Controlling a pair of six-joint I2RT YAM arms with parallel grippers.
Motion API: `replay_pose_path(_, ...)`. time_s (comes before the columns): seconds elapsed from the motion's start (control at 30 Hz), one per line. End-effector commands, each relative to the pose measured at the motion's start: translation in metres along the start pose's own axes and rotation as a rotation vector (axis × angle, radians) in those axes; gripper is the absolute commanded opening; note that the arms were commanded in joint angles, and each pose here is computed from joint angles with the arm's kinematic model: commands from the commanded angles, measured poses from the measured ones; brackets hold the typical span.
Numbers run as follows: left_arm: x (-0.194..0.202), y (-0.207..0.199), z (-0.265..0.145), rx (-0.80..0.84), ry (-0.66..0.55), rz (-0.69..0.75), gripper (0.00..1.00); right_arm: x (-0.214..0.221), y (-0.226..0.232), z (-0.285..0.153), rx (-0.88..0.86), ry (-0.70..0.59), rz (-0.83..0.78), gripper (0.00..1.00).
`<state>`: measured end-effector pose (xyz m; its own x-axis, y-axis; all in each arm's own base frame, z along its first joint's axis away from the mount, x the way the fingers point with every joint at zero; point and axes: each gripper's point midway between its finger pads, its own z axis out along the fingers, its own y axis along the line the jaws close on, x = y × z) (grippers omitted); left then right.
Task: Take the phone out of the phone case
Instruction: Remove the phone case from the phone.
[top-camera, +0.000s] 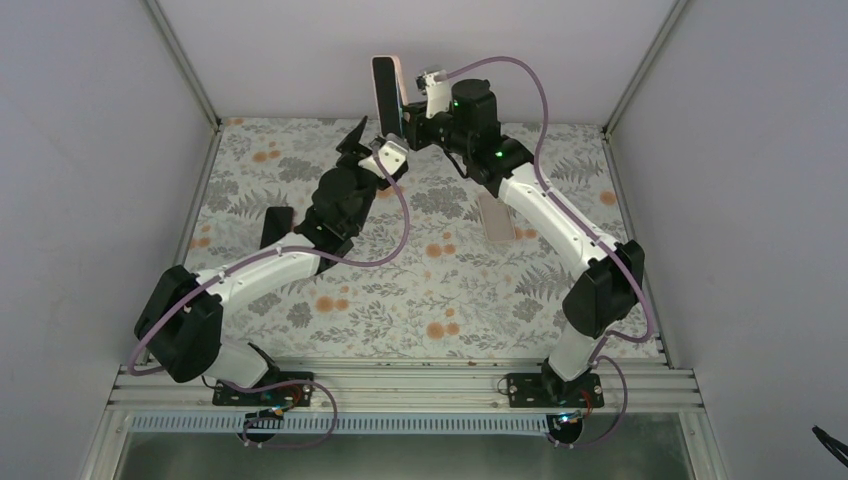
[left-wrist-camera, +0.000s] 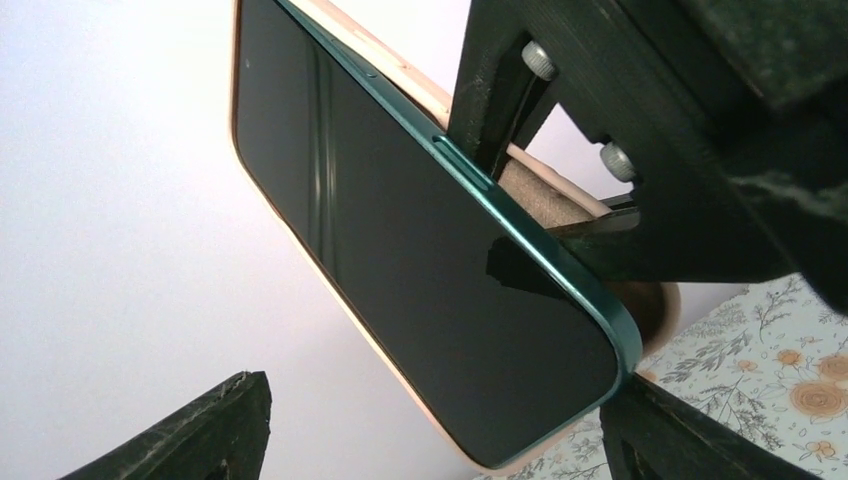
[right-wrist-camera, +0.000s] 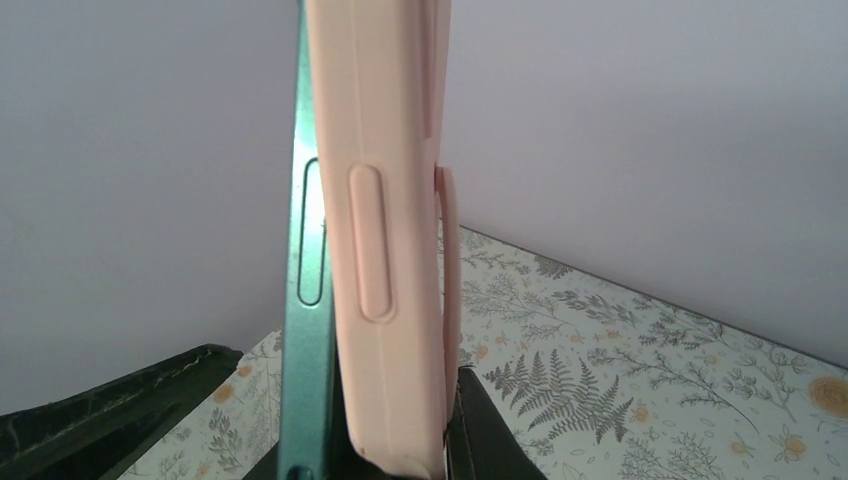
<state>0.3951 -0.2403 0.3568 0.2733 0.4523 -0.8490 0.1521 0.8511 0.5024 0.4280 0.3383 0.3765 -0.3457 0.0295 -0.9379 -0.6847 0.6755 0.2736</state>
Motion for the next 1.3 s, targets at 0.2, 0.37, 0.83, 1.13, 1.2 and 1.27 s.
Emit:
replay_pose_path(0.2,-0.044,0.004,-0.006,0.094,-0.094,-0.157,0.89,-0.017,0.005,-0.012,-0.004,-0.054,-0.008,0.03)
replay_pose_path(0.37,-0.043,0.006,-0.004,0.083,-0.088,-0.157,0.9,-0.018,0.006,-0.013,-0.007,-0.056,-0.009,0.03)
replay_pose_path(0.83,0.003,0.034,0.013,-0.275,0.068,-0.023,0.69,-0.028,0.016,-0.023,-0.041,-0.072,0.029,0.03)
replay_pose_path(1.13,0.004,0.05,0.013,-0.38,0.087,-0.09,0.51,-0.039,0.023,-0.036,-0.055,-0.101,0.033,0.03)
replay_pose_path(1.2,0.006,0.048,0.017,-0.387,0.102,-0.087,0.49,-0.04,0.026,-0.037,-0.07,-0.102,0.042,0.03)
replay_pose_path(1.27,0.012,0.045,0.023,-0.403,0.133,-0.076,0.43,-0.041,0.029,-0.039,-0.087,-0.099,0.054,0.03)
